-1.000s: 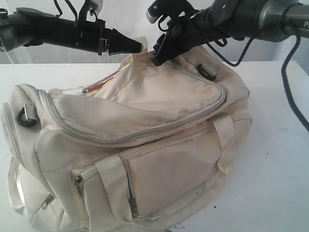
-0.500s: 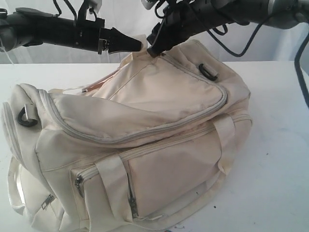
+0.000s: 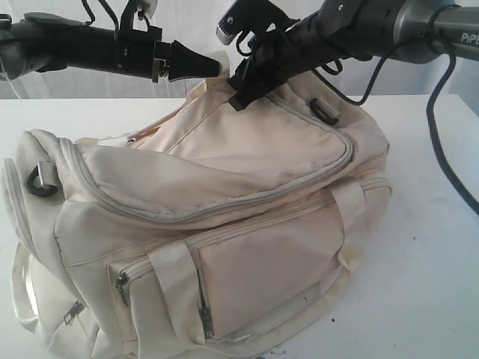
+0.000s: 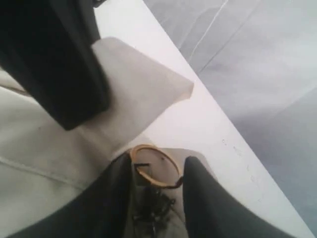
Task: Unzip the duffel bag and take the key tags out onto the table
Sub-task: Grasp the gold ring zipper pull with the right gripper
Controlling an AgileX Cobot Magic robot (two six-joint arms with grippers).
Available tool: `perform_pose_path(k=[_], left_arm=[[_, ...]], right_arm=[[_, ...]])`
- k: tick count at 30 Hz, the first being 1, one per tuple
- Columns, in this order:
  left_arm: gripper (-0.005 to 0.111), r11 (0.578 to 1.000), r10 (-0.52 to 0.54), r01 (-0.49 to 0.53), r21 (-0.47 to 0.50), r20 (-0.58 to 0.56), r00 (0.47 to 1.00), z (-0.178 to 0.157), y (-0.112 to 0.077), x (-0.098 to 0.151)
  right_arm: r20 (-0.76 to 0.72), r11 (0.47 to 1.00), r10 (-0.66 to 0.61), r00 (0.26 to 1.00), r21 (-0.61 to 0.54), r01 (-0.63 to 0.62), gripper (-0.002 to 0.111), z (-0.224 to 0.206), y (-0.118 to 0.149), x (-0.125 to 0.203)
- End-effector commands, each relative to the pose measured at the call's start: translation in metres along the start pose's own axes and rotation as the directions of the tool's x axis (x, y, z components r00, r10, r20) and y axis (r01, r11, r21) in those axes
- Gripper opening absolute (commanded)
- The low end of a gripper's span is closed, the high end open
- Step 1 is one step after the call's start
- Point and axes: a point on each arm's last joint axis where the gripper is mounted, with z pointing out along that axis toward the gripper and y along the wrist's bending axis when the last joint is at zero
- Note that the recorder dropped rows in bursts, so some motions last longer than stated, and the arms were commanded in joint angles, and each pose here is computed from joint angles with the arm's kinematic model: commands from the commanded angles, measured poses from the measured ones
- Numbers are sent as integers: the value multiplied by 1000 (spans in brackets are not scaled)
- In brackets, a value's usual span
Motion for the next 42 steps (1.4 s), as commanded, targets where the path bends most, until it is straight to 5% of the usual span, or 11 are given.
perform_pose_path(k=[1, 5, 21, 29, 42], left_arm=[[0, 987, 24, -36, 154, 79, 997, -3, -30, -20], [0, 987, 27, -39, 153, 80, 996, -3, -30, -20], [0, 998, -32, 32, 63, -2, 999, -2, -21, -13], [0, 997, -75, 75, -25, 18, 997, -2, -13, -14], [0, 992, -88, 92, -91, 43, 995, -2, -7, -16]], right_arm=[[26, 1000, 3, 1000, 22, -3, 16, -8, -3, -7], [47, 999, 8, 999, 35, -10, 0, -19, -5, -15], [-26, 994, 110, 994, 0, -110, 0, -32, -3, -16], [27, 986, 159, 987, 54, -160, 0, -59, -13, -30], [-94, 977, 211, 973, 9, -211, 0, -67, -18, -13]])
